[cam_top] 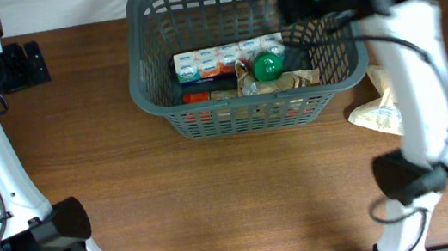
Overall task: Pack container
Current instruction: 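Lift the jar and set it into the basket, then release, then grasp the cream paper bag with the right gripper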
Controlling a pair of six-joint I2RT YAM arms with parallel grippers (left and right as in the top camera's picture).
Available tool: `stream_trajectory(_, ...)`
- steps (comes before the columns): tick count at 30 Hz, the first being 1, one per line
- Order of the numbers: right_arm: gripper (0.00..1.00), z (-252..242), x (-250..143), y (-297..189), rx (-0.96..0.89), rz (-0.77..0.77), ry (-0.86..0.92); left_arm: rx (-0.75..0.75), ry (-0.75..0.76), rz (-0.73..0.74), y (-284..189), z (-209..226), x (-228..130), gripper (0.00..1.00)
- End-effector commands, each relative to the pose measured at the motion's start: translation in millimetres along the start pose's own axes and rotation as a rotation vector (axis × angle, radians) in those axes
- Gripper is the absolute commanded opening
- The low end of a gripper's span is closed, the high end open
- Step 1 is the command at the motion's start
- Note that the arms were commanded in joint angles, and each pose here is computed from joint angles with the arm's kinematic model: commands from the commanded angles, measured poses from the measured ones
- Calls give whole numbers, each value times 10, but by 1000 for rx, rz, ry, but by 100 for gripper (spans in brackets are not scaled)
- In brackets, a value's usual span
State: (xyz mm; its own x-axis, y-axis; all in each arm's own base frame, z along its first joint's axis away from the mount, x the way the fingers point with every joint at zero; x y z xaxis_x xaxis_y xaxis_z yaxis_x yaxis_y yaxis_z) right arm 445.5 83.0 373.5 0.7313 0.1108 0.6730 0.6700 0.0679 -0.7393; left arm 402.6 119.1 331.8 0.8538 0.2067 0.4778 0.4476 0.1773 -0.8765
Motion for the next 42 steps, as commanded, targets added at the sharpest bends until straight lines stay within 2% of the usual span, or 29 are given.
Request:
stream_trajectory(1, 99, -1038, 187, -981, -259, -233, 179, -9, -12, -4, -20, -4, -5, 99)
stream_trajectory(3, 99, -1550, 90, -1050, -357, -227, 259, -9, -12, -3, -20, -4, -6, 99)
stream_trajectory(5, 99, -2089, -136, -891, -423, -150, 353, -9, -12, -3, -20, -4, -6, 99)
stream_trajectory(9, 99, -2554, -676, -217, -312, 59, 507, -9, -12, -4, -20, -4, -5, 99)
stream_trajectory(10, 99, -2588, -810, -37, -275, 111, 533, -9, -12, -3, -20, -4, -6, 99)
stream_trajectory(12, 99, -2625, -1333, 593, -223, 307, 585, -9, -12, -3, -20, -4, -6, 99)
stream_trajectory(14, 98, -2561, -1758, 1059, -192, 435, 603, -9, -12, -3, -20, -4, -6, 99)
stream_trajectory(16, 99, -2485, -2059, 1316, -161, 506, 618, -9, -12, -3, -20, -4, -6, 99)
stream_trajectory(19, 99, -2351, -2384, 1568, -94, 568, 615, -9, -12, -3, -20, -4, -6, 99)
stream_trajectory(24, 99, -2142, -2732, 1869, 8, 581, 629, -9, -12, -3, -20, -4, -6, 99)
stream_trajectory(26, 91, -2042, -2902, 1965, 43, 591, 644, -9, -12, -3, -20, -4, -6, 99)
stream_trajectory(29, 87, -1956, -3062, 2035, 49, 612, 644, -9, -12, -3, -20, -4, -6, 99)
stream_trajectory(30, 81, -1910, -3131, 2068, 52, 620, 641, -9, -12, -3, -20, -4, -6, 99)
stream_trajectory(31, 71, -1878, -3178, 2092, 54, 625, 640, -9, -12, -3, -20, -4, -6, 99)
stream_trajectory(34, 27, -1863, -3195, 2103, 55, 626, 640, -9, -12, -4, -20, -4, -5, 99)
stream_trajectory(35, 5, -1875, -3174, 2094, 51, 623, 650, -9, -12, -3, -20, -4, -6, 99)
stream_trajectory(38, 4, -2013, -2808, 1909, 25, 569, 681, -9, -12, -4, -20, -4, -5, 99)
stream_trajectory(41, 4, -2172, -2159, 1545, 1, 439, 645, -9, -12, -3, -20, -3, -6, 99)
stream_trajectory(42, 4, -2217, -1738, 1274, -4, 345, 614, -9, -12, -3, -20, -4, -6, 99)
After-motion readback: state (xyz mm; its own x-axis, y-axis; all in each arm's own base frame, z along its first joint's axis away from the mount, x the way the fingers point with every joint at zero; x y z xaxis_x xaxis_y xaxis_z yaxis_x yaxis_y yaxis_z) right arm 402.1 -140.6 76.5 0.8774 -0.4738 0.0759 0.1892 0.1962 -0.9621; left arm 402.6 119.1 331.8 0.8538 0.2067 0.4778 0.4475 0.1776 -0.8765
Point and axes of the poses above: each gripper's point midway between its finger pads, its own y axis out along the fingers, its own z axis along the line the jaws close on, x = y × z, the point moved 2 cm from there along -y, back along the fingers, and after that the axes turned 2 degrees about -y, right-handed, at the moved point
